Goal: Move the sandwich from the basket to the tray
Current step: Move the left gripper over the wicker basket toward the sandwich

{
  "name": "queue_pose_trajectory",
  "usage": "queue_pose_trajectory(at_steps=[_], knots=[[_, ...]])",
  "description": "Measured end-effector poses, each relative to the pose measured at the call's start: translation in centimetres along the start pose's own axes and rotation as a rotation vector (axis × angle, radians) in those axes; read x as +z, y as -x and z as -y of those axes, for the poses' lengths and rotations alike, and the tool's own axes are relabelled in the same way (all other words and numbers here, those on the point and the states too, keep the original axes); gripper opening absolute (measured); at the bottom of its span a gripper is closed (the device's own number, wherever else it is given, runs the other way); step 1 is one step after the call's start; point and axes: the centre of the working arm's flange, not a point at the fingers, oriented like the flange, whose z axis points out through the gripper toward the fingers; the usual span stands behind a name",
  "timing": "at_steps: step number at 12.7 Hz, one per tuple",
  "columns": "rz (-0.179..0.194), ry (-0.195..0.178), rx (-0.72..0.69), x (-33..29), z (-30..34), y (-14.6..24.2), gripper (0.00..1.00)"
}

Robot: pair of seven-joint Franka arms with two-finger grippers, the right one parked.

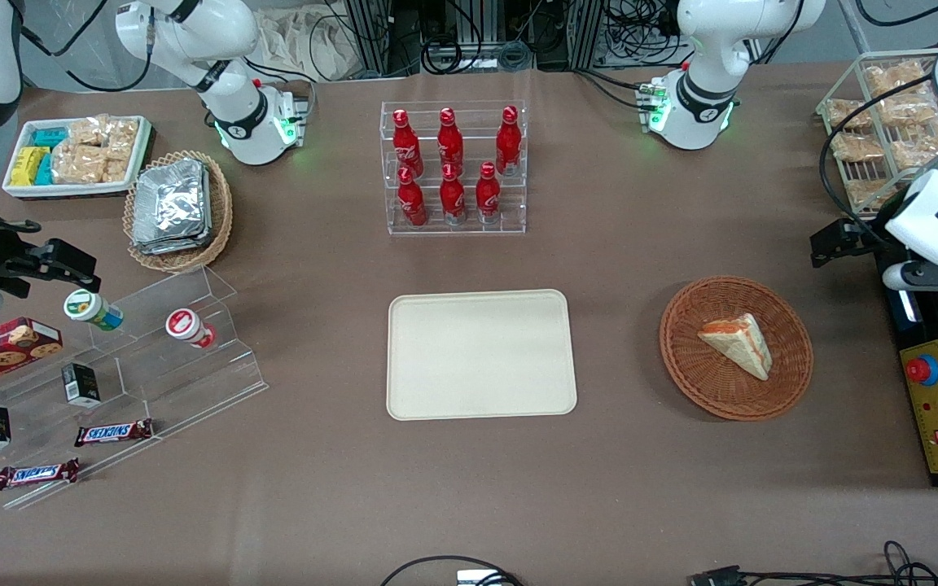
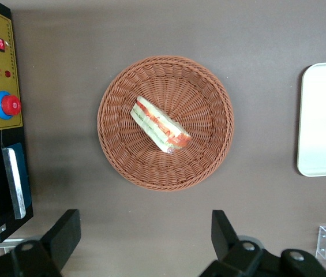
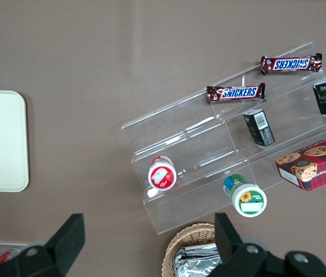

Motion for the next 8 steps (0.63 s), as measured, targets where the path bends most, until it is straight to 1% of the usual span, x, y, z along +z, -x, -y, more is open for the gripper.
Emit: queue_pose_trajectory(at_steps=[2,4,5,6,7,8], knots=[[0.009,0.014,0.0,0.2,-0.1,-0.8,1.0],[0.007,0.02,0.0,0.0,-0.1,-1.2,1.0],[0.018,0.022,-0.001,-0.2,0.0,-1.4,1.0],[0.038,0.023,-0.012,-0.2,0.0,-1.5,1.0],[0.058,0.022,-0.059,0.1,0.1,-1.6,1.0],[0.074,0.021,-0.141,0.7,0.1,-1.8,1.0]])
